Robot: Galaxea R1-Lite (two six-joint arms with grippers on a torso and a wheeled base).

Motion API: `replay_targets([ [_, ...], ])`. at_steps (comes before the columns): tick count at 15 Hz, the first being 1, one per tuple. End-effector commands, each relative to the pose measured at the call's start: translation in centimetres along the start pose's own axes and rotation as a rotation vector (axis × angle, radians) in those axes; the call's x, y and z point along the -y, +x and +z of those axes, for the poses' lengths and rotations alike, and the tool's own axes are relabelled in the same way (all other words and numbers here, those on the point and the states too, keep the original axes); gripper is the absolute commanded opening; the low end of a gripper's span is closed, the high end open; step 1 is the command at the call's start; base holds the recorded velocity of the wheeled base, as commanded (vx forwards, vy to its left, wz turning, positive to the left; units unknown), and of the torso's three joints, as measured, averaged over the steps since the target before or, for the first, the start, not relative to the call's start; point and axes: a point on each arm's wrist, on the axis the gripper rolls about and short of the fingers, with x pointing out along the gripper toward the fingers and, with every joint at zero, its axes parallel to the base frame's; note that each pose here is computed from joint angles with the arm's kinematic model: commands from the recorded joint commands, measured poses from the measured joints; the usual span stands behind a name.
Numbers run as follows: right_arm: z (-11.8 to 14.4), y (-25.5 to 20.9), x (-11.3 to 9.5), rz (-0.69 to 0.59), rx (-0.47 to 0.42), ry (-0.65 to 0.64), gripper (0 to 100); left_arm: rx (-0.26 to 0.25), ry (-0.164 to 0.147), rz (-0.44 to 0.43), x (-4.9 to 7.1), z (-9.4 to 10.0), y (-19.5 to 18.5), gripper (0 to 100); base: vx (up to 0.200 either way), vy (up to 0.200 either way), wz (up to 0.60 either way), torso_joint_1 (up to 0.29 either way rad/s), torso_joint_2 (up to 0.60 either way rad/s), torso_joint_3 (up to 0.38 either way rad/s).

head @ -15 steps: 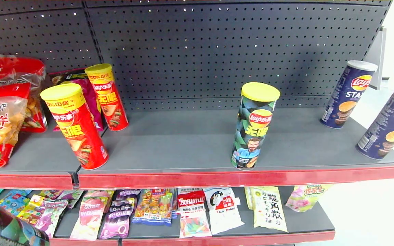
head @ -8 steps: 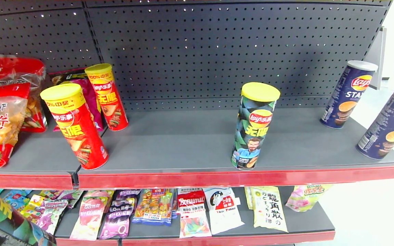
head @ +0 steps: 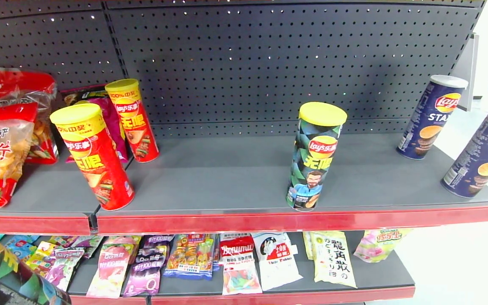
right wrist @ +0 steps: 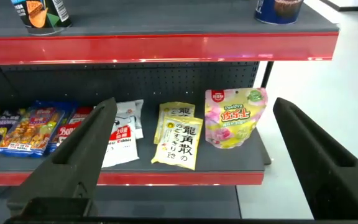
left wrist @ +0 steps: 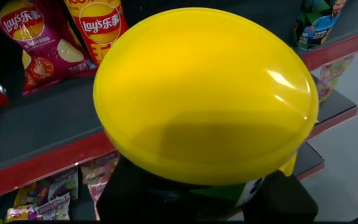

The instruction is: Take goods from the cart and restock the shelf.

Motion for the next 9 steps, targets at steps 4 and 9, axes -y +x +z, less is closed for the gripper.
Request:
replay_targets([
  [4,0.01,0.01,0.00,0.001,-0.001,0.000,100,0.002,-0.001,0.002,0.01,0.02,-0.04,0,0.000,0.000,-0.45,0.002,0.00,0.002],
  [9,-0.04,0.02,0.00,0.001,-0.003,-0.001,100,0.006,0.001,0.003,0.00,0.04,-0.03,0,0.000,0.000,-0.36,0.005,0.00,0.000],
])
